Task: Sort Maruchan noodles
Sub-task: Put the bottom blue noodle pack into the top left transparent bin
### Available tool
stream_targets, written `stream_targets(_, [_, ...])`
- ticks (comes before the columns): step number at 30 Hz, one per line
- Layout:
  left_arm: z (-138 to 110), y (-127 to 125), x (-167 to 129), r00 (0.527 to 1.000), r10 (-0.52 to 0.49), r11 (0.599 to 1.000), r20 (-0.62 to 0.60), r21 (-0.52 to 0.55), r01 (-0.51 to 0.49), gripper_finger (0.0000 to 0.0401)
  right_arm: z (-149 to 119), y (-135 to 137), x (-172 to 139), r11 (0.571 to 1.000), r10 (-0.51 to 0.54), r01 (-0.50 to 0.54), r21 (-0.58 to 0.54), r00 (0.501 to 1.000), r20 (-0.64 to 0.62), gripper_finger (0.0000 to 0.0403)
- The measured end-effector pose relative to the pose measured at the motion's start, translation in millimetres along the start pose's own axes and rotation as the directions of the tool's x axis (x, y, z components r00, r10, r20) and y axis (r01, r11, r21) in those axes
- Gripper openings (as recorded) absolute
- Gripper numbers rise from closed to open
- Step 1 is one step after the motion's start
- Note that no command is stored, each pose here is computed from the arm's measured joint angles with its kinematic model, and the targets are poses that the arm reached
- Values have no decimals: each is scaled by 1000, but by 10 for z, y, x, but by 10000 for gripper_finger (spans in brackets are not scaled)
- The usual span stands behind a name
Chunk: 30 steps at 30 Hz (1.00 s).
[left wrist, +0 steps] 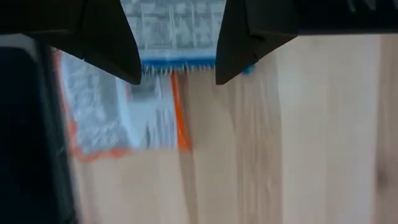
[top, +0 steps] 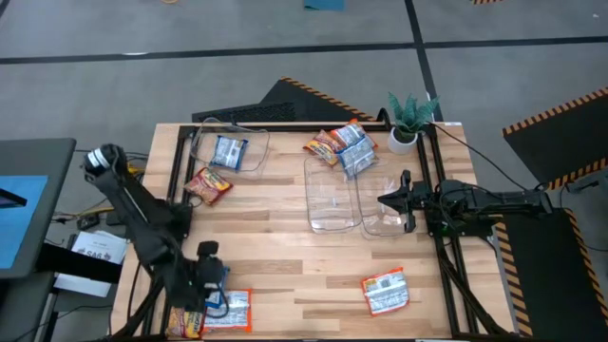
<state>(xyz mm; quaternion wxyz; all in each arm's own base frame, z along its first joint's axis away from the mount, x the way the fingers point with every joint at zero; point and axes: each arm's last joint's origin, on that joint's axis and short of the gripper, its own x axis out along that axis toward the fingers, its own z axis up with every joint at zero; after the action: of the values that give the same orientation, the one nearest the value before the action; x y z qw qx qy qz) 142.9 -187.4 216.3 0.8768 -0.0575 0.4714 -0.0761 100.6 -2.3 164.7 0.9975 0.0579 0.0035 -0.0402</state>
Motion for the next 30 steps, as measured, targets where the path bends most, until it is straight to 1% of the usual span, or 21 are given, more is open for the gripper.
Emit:
stream_targets(2, [-45,-62,86,998,46,999,-39,27,-45,193,0,0,0,1000,0,0,12,1000,0,47])
stream_targets(3, [-51,-90,125,997,67,996,-49,57,-64,193,0,0,0,1000,0,0,15,1000,0,47])
stream_targets(6, [-52,-147,246,989,125,976,-80,189,-108,193,0,0,0,1000,0,0,18,1000,0,47])
stream_targets(9, [-9,-169,362,977,185,925,-107,354,-136,193,0,0,0,1000,0,0,18,1000,0,47])
stream_targets(13, [90,-173,468,957,258,826,-130,544,-149,193,0,0,0,1000,0,0,18,1000,0,47])
stream_targets(15, [151,-168,500,946,286,781,-150,609,-140,193,-1,0,0,1000,0,0,18,1000,0,47])
stream_targets(17, [211,-155,504,930,314,746,-190,655,-118,193,0,0,0,1000,0,0,18,1000,0,47])
stream_targets(19, [266,-134,493,911,343,729,-228,677,-105,193,0,0,0,1000,0,0,18,1000,0,47])
stream_targets(20, [289,-121,475,903,356,727,-240,679,-106,193,-1,0,0,1000,0,0,18,1000,-1,47])
stream_targets(21, [320,-108,454,896,368,730,-249,674,-112,193,0,0,0,1000,0,0,18,1000,0,47])
stream_targets(22, [349,-96,436,891,376,743,-257,658,-124,193,-1,0,0,1000,0,0,18,1000,0,47])
stream_targets(23, [372,-88,419,886,379,767,-265,626,-141,193,-1,0,0,1000,0,0,17,1000,-1,47])
stream_targets(25, [410,-69,388,881,380,829,-283,527,-188,193,-1,0,0,1000,0,0,17,1000,-1,47])
stream_targets(26, [431,-61,383,880,373,860,-294,465,-209,193,-1,0,0,1000,0,0,17,1000,-1,47])
stream_targets(28, [466,-53,387,885,339,924,-320,291,-249,193,-1,0,0,1000,0,0,17,1000,-1,47])
stream_targets(29, [476,-44,392,884,324,943,-336,190,-273,193,-1,0,0,1000,0,1,17,1000,-1,47])
stream_targets(30, [485,-32,396,883,310,950,-351,79,-302,193,-2,0,0,1000,-1,1,17,1000,-2,47])
